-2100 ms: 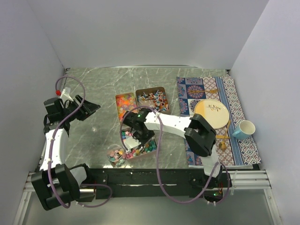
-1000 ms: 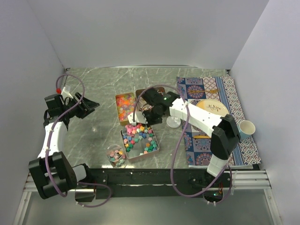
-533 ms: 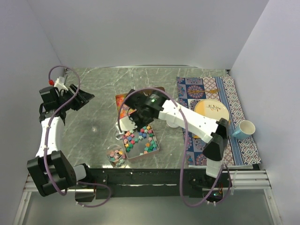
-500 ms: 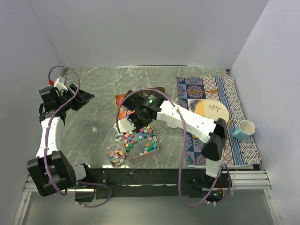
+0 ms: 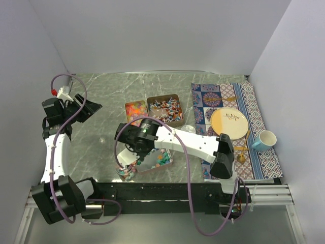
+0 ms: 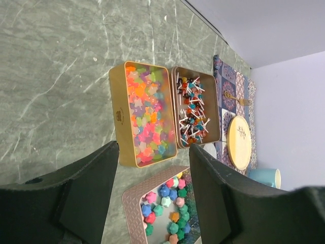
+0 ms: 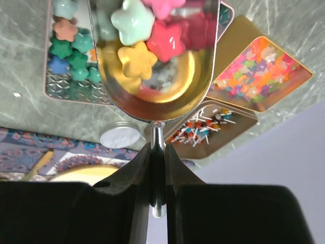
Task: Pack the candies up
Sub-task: Place the fake candies in the packing bottle.
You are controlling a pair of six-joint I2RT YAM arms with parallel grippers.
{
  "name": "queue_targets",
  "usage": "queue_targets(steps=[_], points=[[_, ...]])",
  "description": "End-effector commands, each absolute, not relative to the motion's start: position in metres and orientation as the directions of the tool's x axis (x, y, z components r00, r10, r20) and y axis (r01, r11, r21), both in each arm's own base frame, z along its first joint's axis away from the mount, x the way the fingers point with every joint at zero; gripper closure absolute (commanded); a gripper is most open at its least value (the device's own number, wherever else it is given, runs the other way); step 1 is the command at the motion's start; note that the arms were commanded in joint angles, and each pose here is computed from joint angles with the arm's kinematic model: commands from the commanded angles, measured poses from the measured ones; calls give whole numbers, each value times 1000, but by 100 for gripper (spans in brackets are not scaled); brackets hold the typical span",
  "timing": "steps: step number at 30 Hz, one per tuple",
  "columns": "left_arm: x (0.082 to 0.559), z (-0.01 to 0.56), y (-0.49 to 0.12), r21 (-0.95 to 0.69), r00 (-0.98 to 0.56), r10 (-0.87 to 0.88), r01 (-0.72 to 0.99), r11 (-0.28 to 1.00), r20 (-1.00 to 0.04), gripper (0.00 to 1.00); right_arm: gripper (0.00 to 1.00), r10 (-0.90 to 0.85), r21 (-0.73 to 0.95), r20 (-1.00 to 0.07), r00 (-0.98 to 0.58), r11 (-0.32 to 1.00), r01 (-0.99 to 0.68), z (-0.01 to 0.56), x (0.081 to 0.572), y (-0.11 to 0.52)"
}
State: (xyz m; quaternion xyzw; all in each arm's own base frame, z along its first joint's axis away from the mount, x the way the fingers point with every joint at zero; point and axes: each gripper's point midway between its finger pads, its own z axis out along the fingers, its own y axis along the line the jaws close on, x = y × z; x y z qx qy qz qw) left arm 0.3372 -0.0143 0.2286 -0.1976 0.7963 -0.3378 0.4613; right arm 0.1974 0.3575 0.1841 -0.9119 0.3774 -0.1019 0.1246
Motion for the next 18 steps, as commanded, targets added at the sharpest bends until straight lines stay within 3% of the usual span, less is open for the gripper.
queue_targets(steps=[1, 9, 18], points=[[334, 234, -13, -717, -477, -631, -3, 697, -611, 36, 100, -708, -346, 236, 665, -701, -624, 200, 216, 356], [329, 243, -15, -717, -455, -635, 13, 697, -625, 36, 100, -665, -342, 370, 648, -746, -571, 202, 222, 352], [327, 234, -12, -707, -452, -633, -8, 708, -629, 34, 100, -641, -407, 417, 644, -765, -498, 227, 229, 356]])
